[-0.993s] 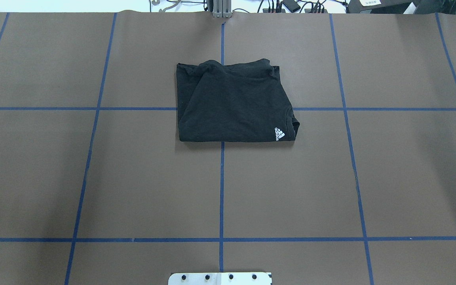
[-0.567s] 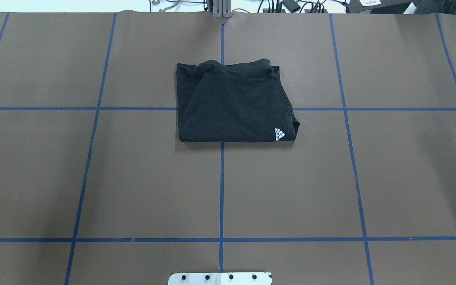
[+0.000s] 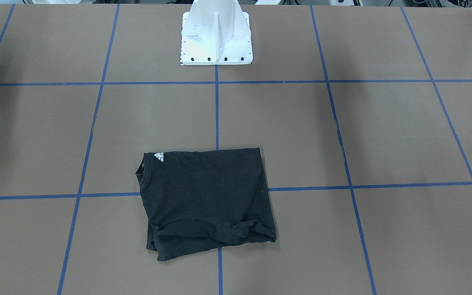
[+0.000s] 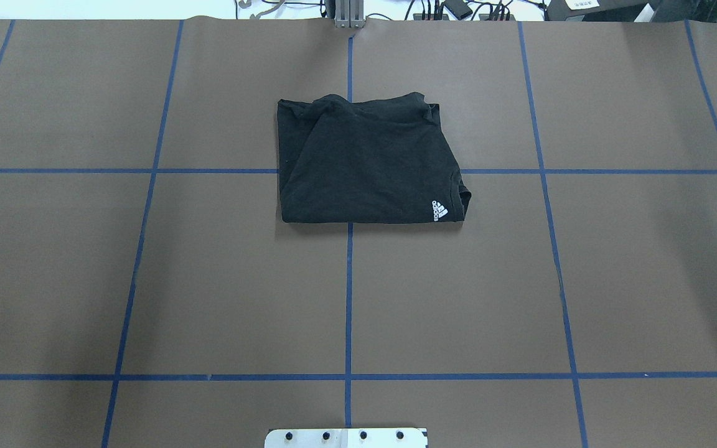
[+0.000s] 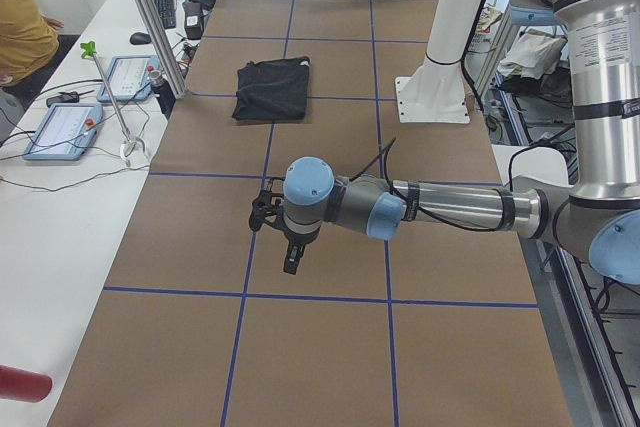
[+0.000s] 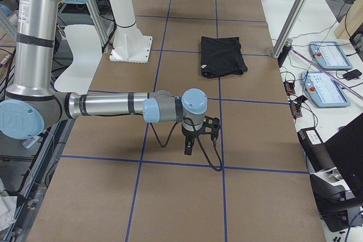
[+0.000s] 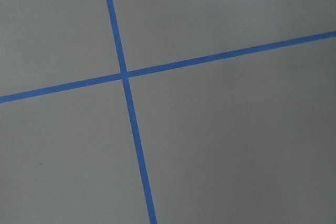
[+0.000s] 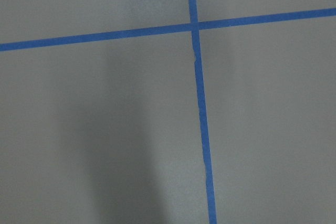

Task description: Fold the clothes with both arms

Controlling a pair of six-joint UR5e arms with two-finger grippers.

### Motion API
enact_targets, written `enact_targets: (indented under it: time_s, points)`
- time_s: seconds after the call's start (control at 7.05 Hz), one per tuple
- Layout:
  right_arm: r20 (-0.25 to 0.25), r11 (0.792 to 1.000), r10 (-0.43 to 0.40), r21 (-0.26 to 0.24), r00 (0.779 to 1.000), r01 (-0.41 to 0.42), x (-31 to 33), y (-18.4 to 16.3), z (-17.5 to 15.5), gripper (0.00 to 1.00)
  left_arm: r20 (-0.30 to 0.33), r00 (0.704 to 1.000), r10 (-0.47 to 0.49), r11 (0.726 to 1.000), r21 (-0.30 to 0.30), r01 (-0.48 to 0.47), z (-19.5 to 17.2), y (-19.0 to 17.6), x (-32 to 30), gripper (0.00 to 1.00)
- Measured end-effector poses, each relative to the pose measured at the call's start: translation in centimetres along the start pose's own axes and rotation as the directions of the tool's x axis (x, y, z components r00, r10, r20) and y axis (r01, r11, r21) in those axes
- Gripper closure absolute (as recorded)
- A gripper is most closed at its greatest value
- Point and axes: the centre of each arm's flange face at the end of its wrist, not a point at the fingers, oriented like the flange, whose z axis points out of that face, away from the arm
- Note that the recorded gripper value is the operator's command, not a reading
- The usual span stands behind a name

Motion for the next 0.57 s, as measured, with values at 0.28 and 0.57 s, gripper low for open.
enact_targets:
  time_s: [0.28, 0.57]
  points:
    - [0.001, 1.000, 0.003, -0.003, 1.000, -0.003, 0.2, 0.3, 0.1, 0.00, 0.006, 1.000, -0.001, 1.000, 0.006, 0.001, -0.3, -0.1, 0.0, 0.01]
    - [0.013, 1.000, 0.015, -0.009, 1.000, -0.015, 0.6, 1.1, 0.1, 0.00, 0.009, 1.000, -0.003, 1.000, 0.008, 0.003, -0.4, -0.1, -0.1, 0.01]
